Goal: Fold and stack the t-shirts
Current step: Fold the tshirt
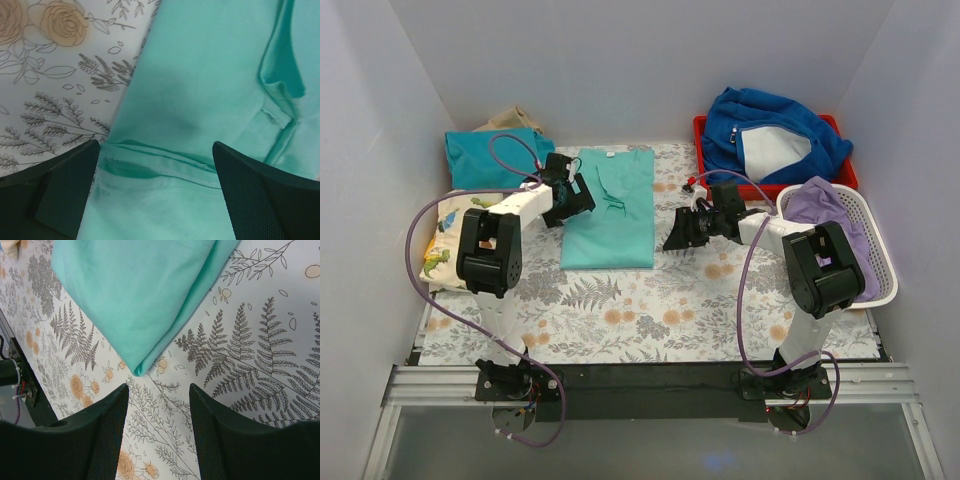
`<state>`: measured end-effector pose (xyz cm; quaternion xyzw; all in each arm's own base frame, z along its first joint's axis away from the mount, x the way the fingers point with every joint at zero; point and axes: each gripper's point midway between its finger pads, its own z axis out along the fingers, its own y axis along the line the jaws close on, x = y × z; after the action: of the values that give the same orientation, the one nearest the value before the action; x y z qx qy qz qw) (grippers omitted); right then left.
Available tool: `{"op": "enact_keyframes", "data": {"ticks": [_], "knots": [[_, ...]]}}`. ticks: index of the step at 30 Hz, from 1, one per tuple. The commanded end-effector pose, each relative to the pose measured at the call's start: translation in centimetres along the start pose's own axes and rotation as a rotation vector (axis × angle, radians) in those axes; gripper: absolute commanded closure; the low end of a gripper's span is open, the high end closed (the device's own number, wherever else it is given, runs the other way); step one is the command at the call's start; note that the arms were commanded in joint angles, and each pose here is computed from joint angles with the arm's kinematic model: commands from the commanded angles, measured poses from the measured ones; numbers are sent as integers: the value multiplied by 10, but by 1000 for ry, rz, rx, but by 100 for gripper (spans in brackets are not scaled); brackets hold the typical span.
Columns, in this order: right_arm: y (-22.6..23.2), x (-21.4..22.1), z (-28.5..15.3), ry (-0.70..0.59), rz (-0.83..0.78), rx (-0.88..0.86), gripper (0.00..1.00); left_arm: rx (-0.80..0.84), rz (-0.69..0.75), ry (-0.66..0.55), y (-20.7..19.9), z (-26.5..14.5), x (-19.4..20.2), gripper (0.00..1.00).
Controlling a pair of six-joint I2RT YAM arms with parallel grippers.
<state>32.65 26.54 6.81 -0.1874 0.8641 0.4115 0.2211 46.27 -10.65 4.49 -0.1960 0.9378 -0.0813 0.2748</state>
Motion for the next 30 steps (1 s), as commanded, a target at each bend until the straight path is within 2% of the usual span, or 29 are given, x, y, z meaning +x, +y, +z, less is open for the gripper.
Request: {"op": "enact_keyframes", "data": {"ticks": [1, 3, 5, 9, 15, 22, 25, 28, 30], "knots": [[17, -11, -5, -40, -45, -47, 42, -75, -16, -59, 11, -16, -21, 4], [18, -11, -4, -42, -46, -52, 42, -39, -23, -113, 5, -28, -32, 4], [17, -8, -4, -37, -45, -53, 41, 70, -10, -182, -14, -42, -45, 4], [18, -4, -2, -30, -40, -64, 41, 246, -7, -170, -47, -53, -48, 4], [20, -1, -2, -26, -40, -69, 41, 364, 6, -152, -69, -53, -47, 4], [19, 3, -2, -21, -34, -69, 41, 390, 27, -157, -73, -61, -48, 4], [26, -2, -4, -30, -48, -86, 41, 249, 4, -154, -50, -53, -49, 4], [43, -15, -4, -55, -87, -130, 41, 210, 19, -163, -41, -53, -49, 3], [64, -26, 2, -56, -110, -224, 41, 212, 18, -158, -41, -53, -47, 2]]}}
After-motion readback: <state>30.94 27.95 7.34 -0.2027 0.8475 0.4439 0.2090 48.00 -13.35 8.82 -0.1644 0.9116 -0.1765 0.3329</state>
